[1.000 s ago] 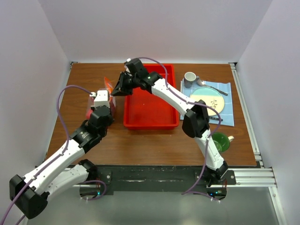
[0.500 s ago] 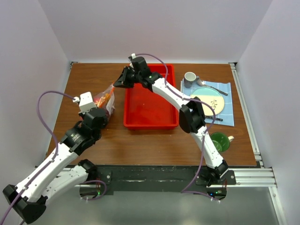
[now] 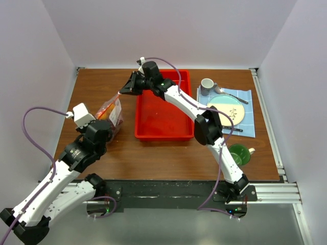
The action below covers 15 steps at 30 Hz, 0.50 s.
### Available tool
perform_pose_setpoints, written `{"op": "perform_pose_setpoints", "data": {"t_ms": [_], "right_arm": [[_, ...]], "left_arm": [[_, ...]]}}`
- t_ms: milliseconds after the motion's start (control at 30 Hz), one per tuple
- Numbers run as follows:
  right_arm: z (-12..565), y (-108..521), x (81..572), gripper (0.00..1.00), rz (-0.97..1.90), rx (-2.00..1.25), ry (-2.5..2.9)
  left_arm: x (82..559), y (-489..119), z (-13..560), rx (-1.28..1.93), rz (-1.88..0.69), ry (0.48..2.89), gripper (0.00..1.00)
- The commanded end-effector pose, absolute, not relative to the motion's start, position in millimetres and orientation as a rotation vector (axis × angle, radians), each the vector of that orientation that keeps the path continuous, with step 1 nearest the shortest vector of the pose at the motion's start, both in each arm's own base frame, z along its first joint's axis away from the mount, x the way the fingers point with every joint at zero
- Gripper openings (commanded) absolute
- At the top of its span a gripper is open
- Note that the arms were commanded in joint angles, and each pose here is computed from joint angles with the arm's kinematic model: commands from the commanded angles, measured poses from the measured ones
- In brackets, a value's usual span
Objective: Place the food in the zip-top bag and seal the zipper
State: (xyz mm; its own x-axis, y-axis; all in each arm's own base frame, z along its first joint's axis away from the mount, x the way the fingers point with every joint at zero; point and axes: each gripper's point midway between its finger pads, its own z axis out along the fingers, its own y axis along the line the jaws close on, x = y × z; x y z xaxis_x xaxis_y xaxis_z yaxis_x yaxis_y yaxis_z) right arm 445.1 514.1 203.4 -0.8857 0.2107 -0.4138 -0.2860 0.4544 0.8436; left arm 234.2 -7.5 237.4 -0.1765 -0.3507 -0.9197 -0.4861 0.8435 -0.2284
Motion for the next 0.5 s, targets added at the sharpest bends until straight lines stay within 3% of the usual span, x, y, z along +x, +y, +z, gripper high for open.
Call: {"op": "perform_pose_setpoints", "data": {"t_ms": [0,467], "right_arm": [[212.4,474.9,509.7,0.03,1.288,0.076,2.114],[212.6,468.3,530.0,0.09,1.322,0.123,2.078]], "left_arm": [[222.3,26.4,273.9,-0.771,0.218,1.609,0.00],[211.4,40.6,292.3,-0.807,0.216,1.528,0.00]]}}
